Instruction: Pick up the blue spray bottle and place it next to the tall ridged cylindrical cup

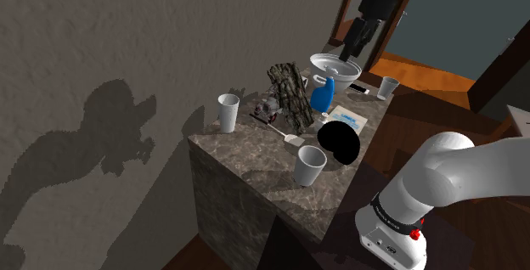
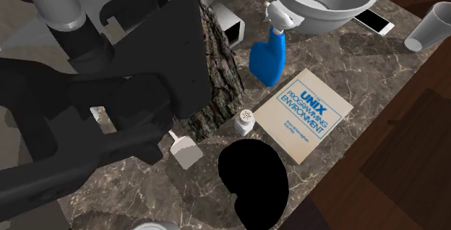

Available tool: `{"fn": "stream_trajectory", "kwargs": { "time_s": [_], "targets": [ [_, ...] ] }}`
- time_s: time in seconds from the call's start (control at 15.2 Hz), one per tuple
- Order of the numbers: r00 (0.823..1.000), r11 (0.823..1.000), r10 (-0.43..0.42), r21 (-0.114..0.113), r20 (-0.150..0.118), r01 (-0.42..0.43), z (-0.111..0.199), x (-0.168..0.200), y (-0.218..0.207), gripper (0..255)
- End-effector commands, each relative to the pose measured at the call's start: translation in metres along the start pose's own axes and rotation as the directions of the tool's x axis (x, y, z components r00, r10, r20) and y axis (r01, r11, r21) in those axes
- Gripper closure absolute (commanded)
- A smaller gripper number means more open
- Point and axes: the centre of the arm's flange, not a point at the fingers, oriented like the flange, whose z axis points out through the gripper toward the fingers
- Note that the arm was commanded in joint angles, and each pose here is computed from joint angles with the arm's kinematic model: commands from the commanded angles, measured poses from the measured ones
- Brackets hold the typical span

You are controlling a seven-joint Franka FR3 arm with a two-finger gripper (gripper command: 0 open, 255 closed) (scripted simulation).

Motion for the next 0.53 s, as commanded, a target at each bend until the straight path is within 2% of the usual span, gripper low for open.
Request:
{"fn": "stream_trajectory", "kwargs": {
  "time_s": [0.0, 0.46],
  "targets": [
    [1.0, 1.0, 0.0, 0.0, 0.0, 0.0, 0.0, 0.0, 0.0, 0],
    [1.0, 1.0, 0.005, -0.022, 0.017, -0.005, 0.037, 0.033, 0.076, 0]
  ]
}}
